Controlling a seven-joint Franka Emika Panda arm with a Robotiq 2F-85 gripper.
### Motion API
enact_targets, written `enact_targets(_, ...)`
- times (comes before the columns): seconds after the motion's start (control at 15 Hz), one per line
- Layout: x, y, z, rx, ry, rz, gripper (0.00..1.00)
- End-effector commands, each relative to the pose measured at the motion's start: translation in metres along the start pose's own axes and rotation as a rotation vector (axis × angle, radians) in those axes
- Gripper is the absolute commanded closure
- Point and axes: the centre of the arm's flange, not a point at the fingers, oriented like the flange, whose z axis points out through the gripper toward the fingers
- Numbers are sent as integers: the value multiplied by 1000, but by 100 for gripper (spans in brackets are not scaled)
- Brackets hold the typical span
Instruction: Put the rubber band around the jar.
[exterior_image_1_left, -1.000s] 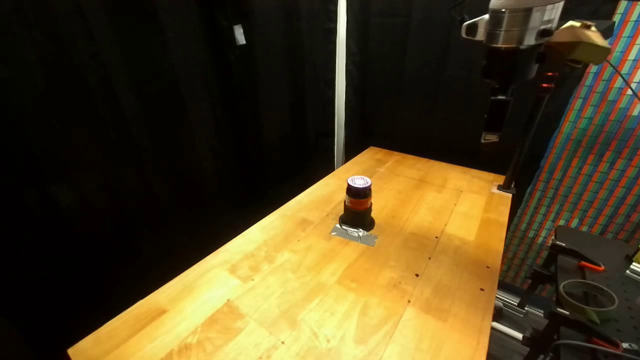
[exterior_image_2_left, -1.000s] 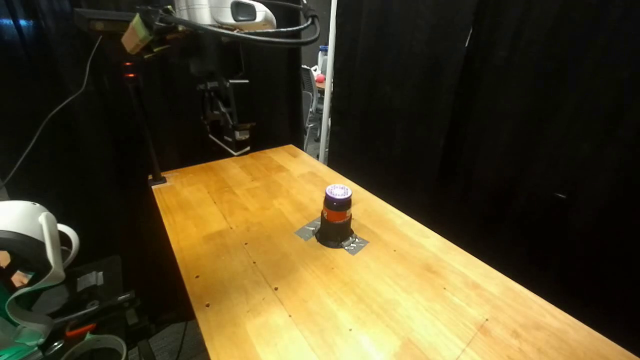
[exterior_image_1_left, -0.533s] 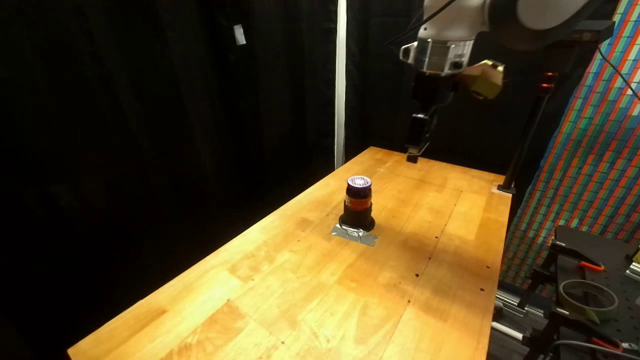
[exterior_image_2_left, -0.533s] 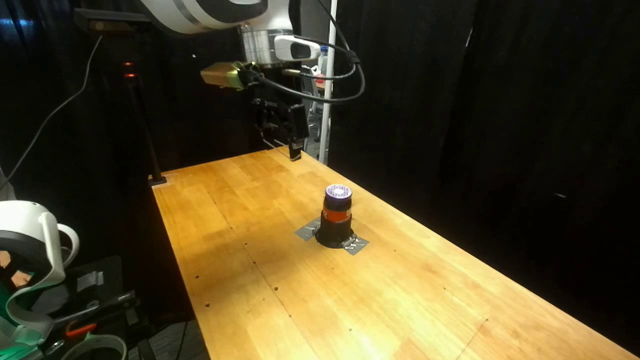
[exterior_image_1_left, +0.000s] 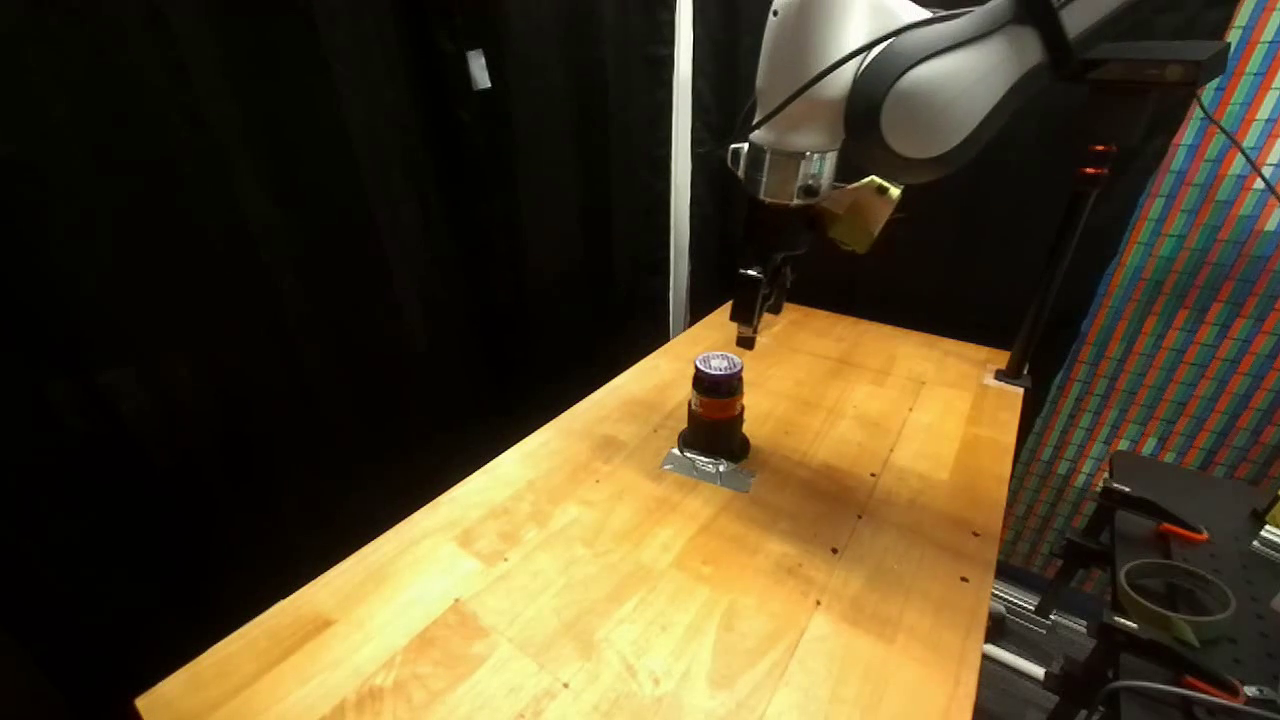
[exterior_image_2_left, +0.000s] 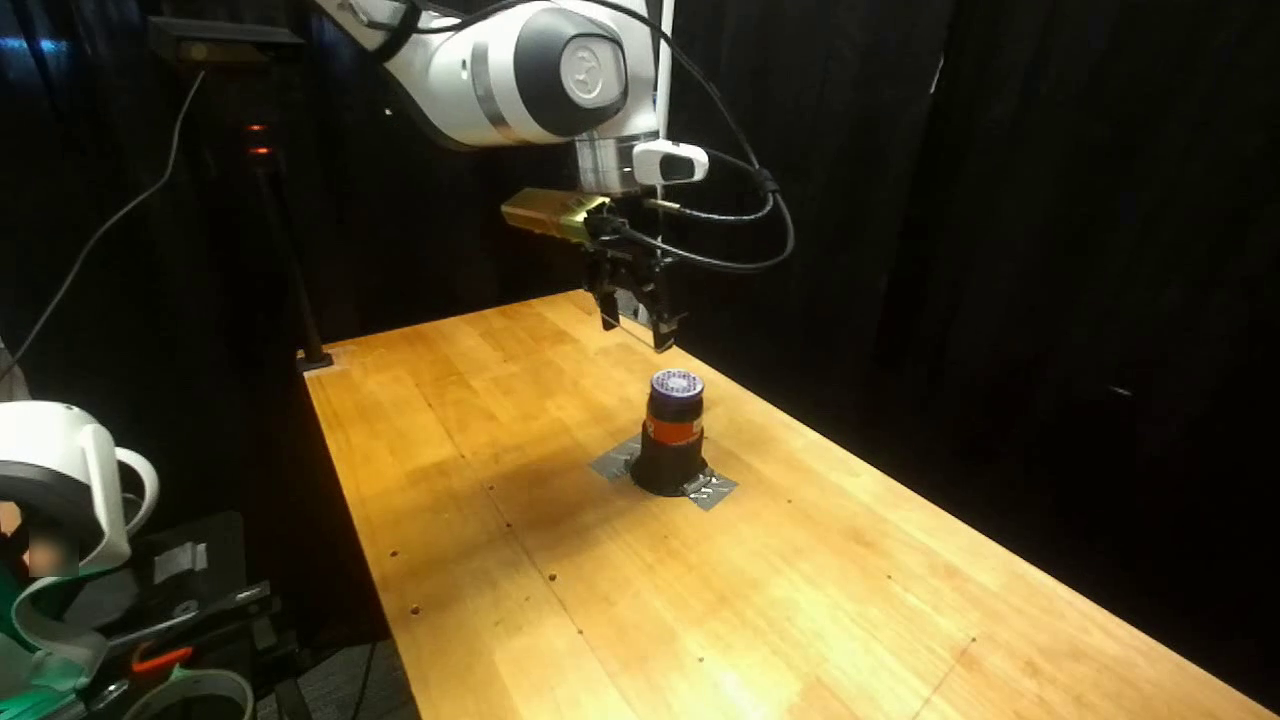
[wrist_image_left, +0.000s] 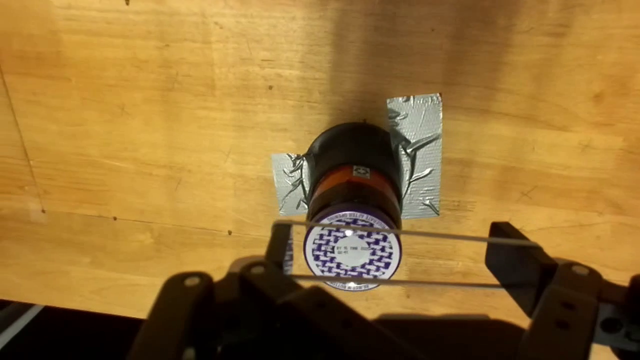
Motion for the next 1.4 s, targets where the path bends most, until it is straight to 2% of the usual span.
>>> enact_targets(0.0,35,5,13,-15,16,14,0)
enact_targets(0.73,72,18,63,10,22,71,0)
enact_targets(1.33,85,20,90,32,-4,85,0)
